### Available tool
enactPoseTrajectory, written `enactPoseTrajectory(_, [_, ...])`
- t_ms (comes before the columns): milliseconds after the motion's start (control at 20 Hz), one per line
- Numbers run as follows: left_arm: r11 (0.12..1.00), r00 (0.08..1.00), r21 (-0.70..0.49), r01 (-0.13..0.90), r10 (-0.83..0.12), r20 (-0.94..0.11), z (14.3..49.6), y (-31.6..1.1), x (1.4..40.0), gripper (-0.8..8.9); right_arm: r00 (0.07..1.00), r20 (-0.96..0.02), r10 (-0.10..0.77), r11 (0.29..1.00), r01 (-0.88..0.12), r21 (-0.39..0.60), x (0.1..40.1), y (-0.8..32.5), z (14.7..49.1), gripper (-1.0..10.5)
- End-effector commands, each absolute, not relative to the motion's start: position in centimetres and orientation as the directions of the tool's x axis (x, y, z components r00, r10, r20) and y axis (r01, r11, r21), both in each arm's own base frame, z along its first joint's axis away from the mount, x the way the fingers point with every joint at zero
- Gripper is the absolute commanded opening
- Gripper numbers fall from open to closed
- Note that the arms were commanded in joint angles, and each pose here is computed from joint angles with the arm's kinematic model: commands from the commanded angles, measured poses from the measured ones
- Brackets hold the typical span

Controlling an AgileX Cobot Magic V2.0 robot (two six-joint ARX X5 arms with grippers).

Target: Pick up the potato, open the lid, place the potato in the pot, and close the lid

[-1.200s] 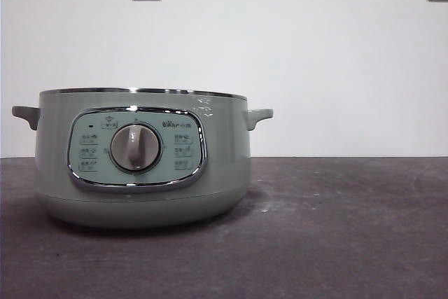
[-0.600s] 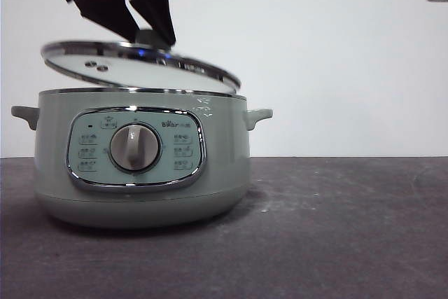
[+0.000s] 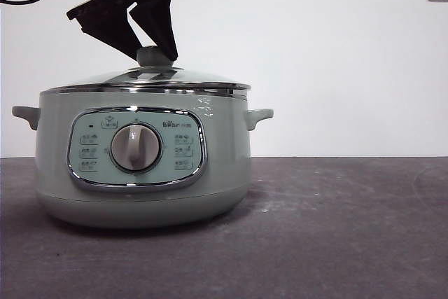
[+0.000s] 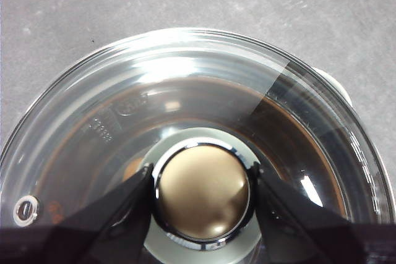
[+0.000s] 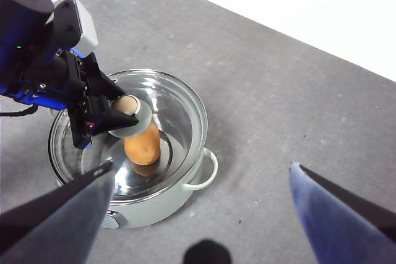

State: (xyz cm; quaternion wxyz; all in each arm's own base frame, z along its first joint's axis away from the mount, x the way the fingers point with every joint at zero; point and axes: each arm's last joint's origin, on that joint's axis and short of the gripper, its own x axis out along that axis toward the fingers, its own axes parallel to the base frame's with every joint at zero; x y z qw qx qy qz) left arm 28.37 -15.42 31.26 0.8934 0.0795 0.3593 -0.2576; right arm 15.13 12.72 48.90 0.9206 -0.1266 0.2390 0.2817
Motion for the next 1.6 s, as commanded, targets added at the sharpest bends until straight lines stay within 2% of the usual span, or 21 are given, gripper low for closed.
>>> enactPoseTrajectory(50, [0.853,0.618,-0.057,0.519,-0.421,-0.664,31.9,-15.5,28.3,-0.09,0.728,-0.512,0.456,0.814,-0.573,-0.092,15.2,12.8,48.8,4.7])
enactPoseTrajectory(550, [0.853,0.59,-0.056,0.518,-0.404,-0.699,31.6,-15.3,28.0,0.04,0.728,-0.512,0.456,0.814,-0.574,-0.091,15.2,12.8,48.8,4.7])
enactPoseTrajectory(600, [0.853,0.591,-0.056,0.519,-0.405,-0.698,31.6,-15.3,28.0,0.36,0.728,-0.512,0.456,0.814,-0.574,-0.091,15.2,12.8,48.8,4.7])
enactPoseTrajectory(700, [0.853,0.595,-0.056,0.519,-0.407,-0.693,31.7,-15.3,28.1,2.36,0.728,-0.512,0.456,0.814,-0.574,-0.091,15.2,12.8,48.8,4.7])
enactPoseTrajectory(750, [0.854,0.6,-0.056,0.518,-0.409,-0.688,31.7,-15.3,28.1,3.04,0.728,-0.512,0.456,0.814,-0.574,-0.091,15.2,12.8,48.8,4.7])
enactPoseTrajectory(800, [0.854,0.607,-0.055,0.518,-0.412,-0.679,31.8,-15.3,28.2,3.25,0.728,-0.512,0.456,0.814,-0.574,-0.091,15.2,12.8,48.8,4.7])
enactPoseTrajectory(1150, [0.868,0.685,-0.062,0.493,-0.431,-0.587,34.7,-14.5,26.5,3.25,0.716,-0.537,0.445,0.812,-0.576,-0.095,15.1,12.7,48.6,4.7])
enactPoseTrajectory(1400, [0.865,0.711,-0.073,0.497,-0.454,-0.537,38.2,-12.3,21.9,3.17,0.66,-0.638,0.396,0.824,-0.563,-0.071,14.5,12.2,47.3,4.7])
enactPoseTrajectory(1500, [0.853,0.715,-0.073,0.516,-0.476,-0.512,39.4,-11.6,19.7,3.09,0.656,-0.645,0.392,0.833,-0.551,-0.054,14.1,11.9,46.3,4.6])
enactPoseTrajectory(1550, [0.847,0.715,-0.071,0.527,-0.487,-0.501,39.9,-11.2,18.6,2.67,0.658,-0.641,0.394,0.836,-0.547,-0.048,14.0,11.8,45.6,4.0])
enactPoseTrajectory(1600, [0.839,0.712,-0.07,0.539,-0.499,-0.494,40.4,-10.9,17.5,1.5,0.662,-0.635,0.398,0.837,-0.546,-0.046,13.8,11.6,44.6,2.9])
